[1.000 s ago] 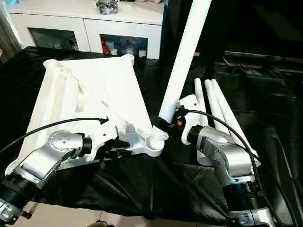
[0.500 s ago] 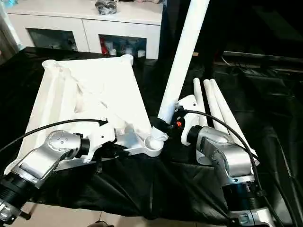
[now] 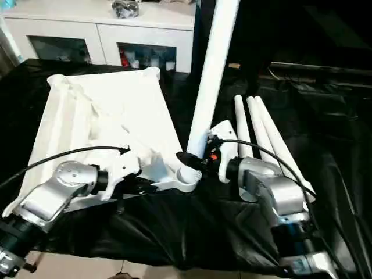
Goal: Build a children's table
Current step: Insert table leg to table base
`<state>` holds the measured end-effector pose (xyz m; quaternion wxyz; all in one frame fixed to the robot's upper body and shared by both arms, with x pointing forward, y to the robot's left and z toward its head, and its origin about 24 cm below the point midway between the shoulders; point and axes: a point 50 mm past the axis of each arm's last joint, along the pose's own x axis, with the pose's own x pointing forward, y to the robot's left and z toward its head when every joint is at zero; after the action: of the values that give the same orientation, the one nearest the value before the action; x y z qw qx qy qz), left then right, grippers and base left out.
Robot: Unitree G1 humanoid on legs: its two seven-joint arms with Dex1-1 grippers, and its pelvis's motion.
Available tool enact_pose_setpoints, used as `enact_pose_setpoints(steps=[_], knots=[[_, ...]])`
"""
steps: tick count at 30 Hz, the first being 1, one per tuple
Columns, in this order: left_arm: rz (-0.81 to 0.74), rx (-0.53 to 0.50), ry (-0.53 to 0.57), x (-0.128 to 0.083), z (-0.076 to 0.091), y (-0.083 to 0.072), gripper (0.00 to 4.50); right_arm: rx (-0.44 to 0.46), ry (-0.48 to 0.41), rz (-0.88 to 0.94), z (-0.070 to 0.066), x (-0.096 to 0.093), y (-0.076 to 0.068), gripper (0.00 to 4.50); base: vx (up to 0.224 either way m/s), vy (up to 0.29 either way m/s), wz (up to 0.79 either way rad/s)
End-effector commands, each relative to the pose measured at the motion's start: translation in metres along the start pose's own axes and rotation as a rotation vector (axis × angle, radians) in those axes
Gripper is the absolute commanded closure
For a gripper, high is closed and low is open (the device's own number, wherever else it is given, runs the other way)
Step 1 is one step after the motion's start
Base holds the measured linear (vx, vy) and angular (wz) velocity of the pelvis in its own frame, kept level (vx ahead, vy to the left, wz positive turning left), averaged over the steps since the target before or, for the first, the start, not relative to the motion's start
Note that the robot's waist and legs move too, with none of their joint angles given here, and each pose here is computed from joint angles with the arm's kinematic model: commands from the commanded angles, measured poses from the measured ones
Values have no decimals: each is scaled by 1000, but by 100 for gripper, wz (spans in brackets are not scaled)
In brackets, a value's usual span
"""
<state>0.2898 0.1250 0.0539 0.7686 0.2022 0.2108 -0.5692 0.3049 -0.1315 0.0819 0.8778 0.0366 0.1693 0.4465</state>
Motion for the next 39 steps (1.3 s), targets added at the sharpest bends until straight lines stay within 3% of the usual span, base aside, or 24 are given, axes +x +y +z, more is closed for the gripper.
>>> enact_pose_setpoints(steps=[1, 20, 25, 26, 39], knots=[[-11, -12, -20, 5, 3, -4, 450, -32, -4, 2, 5, 1, -3, 257, 0, 0, 0], [5, -14, -65, 12, 17, -1, 450, 18, 2, -55, -11, 4, -17, 257, 0, 0, 0], [21, -22, -80, 15, 21, 1, 450, 61, 0, -114, -24, -1, -24, 257, 0, 0, 0], [33, -27, -84, 17, 23, 3, 450, 102, -12, -150, -32, -5, -28, 257, 0, 0, 0], [84, -41, -81, 18, 22, 9, 450, 220, -96, -246, -65, -20, -35, 259, 0, 0, 0]])
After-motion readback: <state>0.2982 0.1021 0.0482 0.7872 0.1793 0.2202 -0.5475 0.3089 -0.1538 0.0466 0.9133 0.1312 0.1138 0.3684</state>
